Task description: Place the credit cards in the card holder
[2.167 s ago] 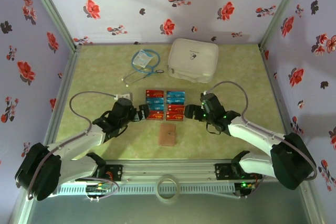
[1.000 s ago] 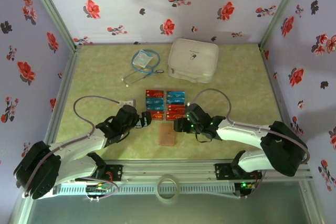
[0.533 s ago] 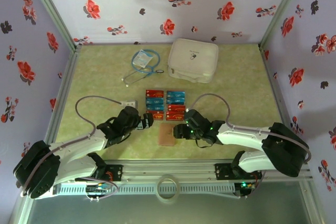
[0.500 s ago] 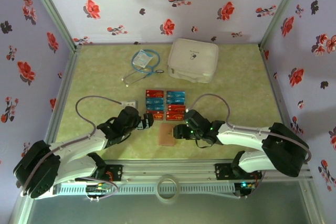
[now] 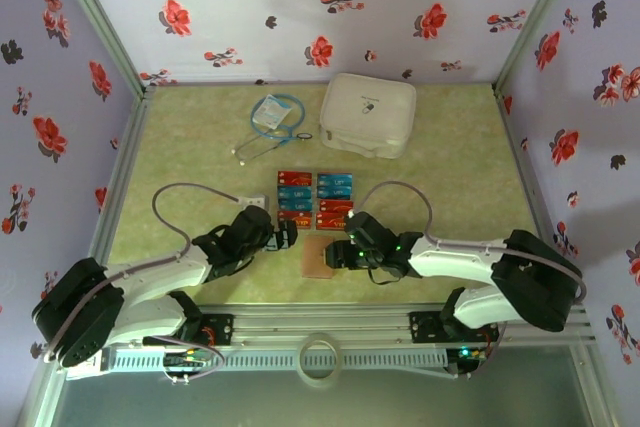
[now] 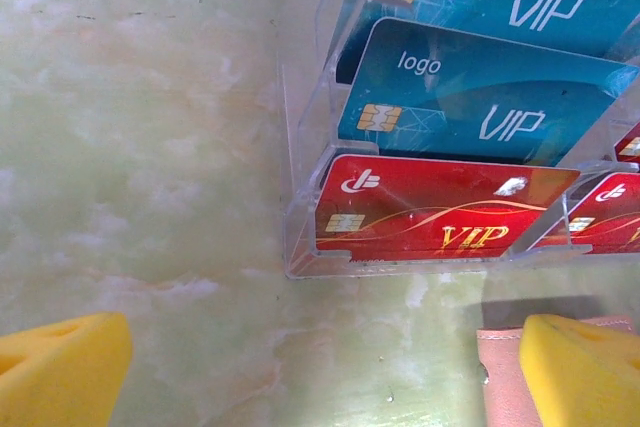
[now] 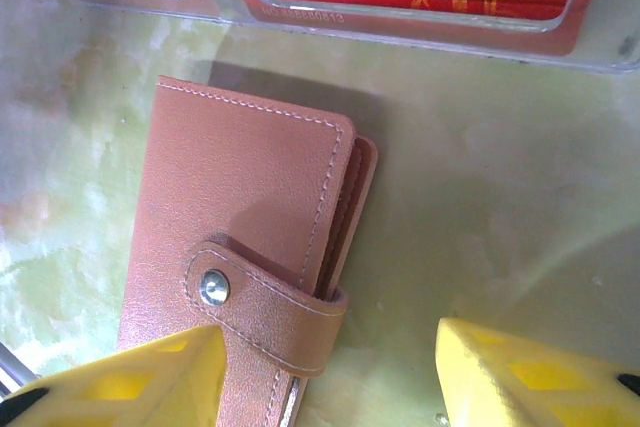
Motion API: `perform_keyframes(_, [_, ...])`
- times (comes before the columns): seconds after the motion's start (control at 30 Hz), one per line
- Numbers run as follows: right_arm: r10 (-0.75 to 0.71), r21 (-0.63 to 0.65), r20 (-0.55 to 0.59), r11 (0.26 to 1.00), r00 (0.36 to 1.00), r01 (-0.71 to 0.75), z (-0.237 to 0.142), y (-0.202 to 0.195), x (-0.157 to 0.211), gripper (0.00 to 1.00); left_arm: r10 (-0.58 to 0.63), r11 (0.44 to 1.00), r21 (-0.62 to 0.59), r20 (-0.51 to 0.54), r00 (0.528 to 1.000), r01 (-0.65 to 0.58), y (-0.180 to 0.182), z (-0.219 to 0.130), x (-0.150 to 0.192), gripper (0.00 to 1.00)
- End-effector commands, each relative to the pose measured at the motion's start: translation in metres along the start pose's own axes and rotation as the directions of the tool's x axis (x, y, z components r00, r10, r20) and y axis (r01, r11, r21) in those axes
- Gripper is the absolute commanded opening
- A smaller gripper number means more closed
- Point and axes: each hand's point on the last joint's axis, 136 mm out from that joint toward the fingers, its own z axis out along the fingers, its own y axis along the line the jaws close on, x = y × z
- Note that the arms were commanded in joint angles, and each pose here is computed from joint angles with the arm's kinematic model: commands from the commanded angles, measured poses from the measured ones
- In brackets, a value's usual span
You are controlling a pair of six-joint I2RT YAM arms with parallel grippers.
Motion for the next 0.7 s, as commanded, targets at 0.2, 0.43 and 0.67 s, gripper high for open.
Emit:
perform_keyframes(0.2, [0.016, -0.039, -0.008, 0.999, 1.0, -0.016, 0.0052, 0.0102, 0.0032, 0.55, -0.008, 1.0, -0.001, 0.027, 1.0, 0.008, -0.0087, 0.0024, -0.0075, 1.0])
perform_keyframes(0.43, [0.017, -0.04, -0.011, 0.999, 1.0, -0.017, 0.0072, 0.0101, 0.0032, 0.53, -0.001, 1.0, -0.002, 0.02, 1.0, 0.001, -0.0112, 0.005, -0.006, 1.0])
perform_keyframes(0.67, [0.022, -0.053, -0.023, 0.998, 0.999, -0.023, 0.0123, 0.0119, 0.0057, 0.49, 0.001, 1.0, 0.0, 0.016, 1.0, -0.001, -0.0128, 0.0061, -0.0046, 1.0])
